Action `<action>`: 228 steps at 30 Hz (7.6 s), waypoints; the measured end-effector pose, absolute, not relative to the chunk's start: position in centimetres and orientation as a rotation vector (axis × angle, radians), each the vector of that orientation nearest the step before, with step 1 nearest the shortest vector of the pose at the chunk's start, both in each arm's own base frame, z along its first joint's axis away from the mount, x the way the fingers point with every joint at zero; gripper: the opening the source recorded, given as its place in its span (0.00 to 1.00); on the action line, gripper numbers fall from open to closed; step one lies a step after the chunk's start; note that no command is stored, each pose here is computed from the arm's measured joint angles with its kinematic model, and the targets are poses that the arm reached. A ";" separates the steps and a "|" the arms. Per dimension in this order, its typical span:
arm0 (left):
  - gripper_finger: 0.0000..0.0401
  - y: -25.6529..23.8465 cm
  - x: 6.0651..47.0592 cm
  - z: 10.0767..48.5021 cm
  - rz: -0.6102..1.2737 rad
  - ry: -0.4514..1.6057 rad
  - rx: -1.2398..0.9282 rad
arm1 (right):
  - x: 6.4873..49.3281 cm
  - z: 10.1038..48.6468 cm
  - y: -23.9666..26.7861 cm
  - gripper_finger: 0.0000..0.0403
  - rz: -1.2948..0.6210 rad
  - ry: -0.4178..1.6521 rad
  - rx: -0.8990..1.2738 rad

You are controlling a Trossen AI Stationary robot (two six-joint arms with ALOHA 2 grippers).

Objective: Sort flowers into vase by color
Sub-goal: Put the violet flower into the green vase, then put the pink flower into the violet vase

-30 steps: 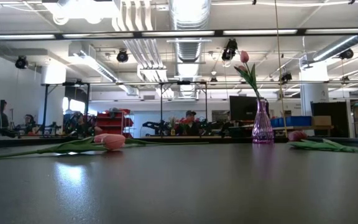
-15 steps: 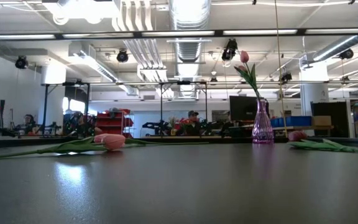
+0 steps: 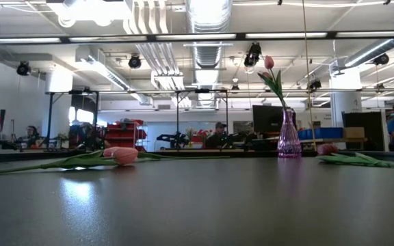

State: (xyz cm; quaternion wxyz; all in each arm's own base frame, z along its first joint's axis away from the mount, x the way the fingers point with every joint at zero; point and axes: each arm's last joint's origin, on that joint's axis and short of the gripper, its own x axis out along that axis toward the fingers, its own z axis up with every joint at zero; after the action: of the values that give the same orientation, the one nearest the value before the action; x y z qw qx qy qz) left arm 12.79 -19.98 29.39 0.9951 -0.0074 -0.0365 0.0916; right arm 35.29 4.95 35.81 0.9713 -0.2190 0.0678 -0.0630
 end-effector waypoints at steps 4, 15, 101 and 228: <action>0.00 -20.4 12.3 29.5 0.159 -0.076 -0.040 | 35.3 35.8 4.9 0.02 -0.129 0.136 -0.442; 0.00 -20.2 12.0 27.7 0.144 -0.061 -0.056 | 35.3 35.9 4.9 0.02 -0.130 0.128 -0.441; 0.01 -14.2 12.0 23.8 -0.107 0.072 0.028 | 39.5 28.6 1.7 0.18 -0.017 0.429 -0.320; 0.02 -5.2 18.8 11.5 0.274 0.803 -0.246 | 29.4 24.2 -0.4 0.07 -0.208 0.361 -0.138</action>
State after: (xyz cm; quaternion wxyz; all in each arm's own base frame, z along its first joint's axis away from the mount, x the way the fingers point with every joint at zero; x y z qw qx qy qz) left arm 18.82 -5.24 11.51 0.9041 -0.1189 0.3884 0.1326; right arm 29.43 -0.35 24.22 0.9760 -0.0685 0.1790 -0.1030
